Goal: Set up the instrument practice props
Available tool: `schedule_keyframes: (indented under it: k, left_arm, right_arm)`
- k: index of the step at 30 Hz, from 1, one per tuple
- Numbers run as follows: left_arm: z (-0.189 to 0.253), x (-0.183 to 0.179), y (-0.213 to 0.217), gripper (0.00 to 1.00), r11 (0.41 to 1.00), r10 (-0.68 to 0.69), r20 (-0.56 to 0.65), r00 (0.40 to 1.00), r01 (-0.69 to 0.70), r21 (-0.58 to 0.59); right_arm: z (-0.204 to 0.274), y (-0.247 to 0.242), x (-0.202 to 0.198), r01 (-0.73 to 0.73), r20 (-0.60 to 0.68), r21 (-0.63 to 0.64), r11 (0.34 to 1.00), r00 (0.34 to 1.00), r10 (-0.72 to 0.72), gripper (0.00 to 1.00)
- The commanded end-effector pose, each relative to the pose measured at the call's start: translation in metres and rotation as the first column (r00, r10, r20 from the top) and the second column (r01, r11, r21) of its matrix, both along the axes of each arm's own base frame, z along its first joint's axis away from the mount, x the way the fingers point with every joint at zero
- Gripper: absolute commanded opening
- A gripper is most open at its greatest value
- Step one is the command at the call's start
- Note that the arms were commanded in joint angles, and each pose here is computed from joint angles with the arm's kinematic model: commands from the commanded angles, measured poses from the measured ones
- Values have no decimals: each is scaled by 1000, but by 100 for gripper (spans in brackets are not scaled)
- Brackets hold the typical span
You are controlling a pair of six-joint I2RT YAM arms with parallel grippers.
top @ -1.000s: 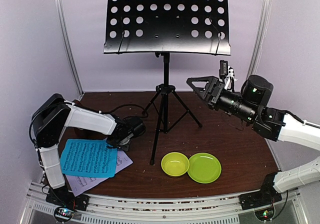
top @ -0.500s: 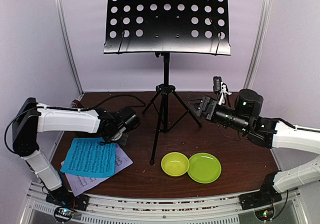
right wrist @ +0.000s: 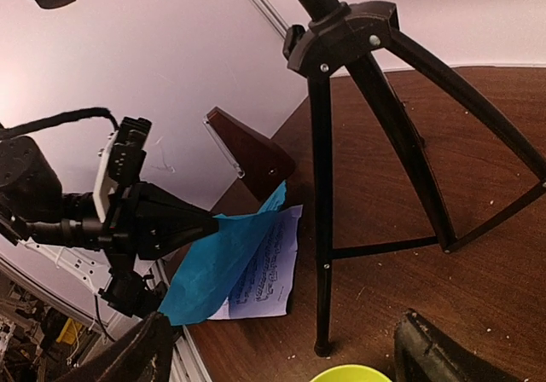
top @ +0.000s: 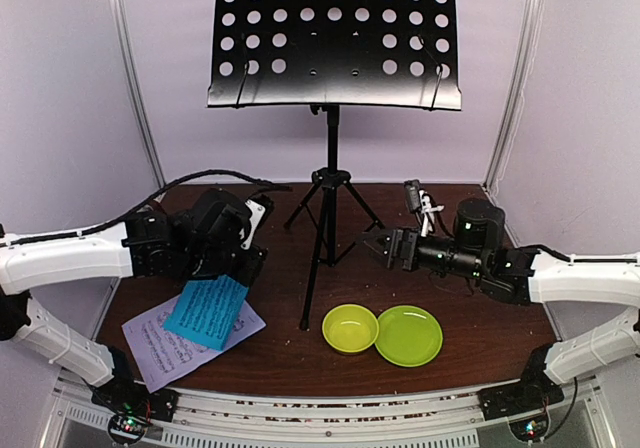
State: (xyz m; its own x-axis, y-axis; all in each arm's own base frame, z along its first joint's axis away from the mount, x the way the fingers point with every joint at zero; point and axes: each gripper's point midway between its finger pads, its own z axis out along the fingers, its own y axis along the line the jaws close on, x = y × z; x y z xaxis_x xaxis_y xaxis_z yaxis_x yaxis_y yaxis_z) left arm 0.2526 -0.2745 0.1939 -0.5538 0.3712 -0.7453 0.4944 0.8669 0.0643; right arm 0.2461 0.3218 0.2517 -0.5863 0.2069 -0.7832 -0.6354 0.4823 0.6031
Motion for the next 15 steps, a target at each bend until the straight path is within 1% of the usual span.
schedule_keyframes:
  k: [1, 5, 8, 12, 15]
  left_arm:
    - [10, -30, -58, 0, 953, -295, 73, 953, 299, -42]
    - [5, -55, -95, 0, 907, -419, 115, 901, 421, 8]
    - [8, -76, -125, 0, 860, -508, 169, 844, 510, 38]
    - [5, -104, -153, 0, 797, -599, 202, 775, 601, 59]
    - [2, -117, -165, 0, 764, -639, 215, 739, 642, 65]
  right_arm:
    - [-16, -1, 6, 3, -54, -46, 999, 999, -6, 90]
    - [-41, -11, 13, 24, -218, -49, 999, 975, -34, 88]
    - [-50, -11, 7, -2, -318, -17, 1000, 948, -4, 87]
    - [-52, -11, -3, -14, -396, 23, 1000, 918, 22, 87]
    - [-58, -8, -9, -36, -444, 23, 999, 895, 43, 87]
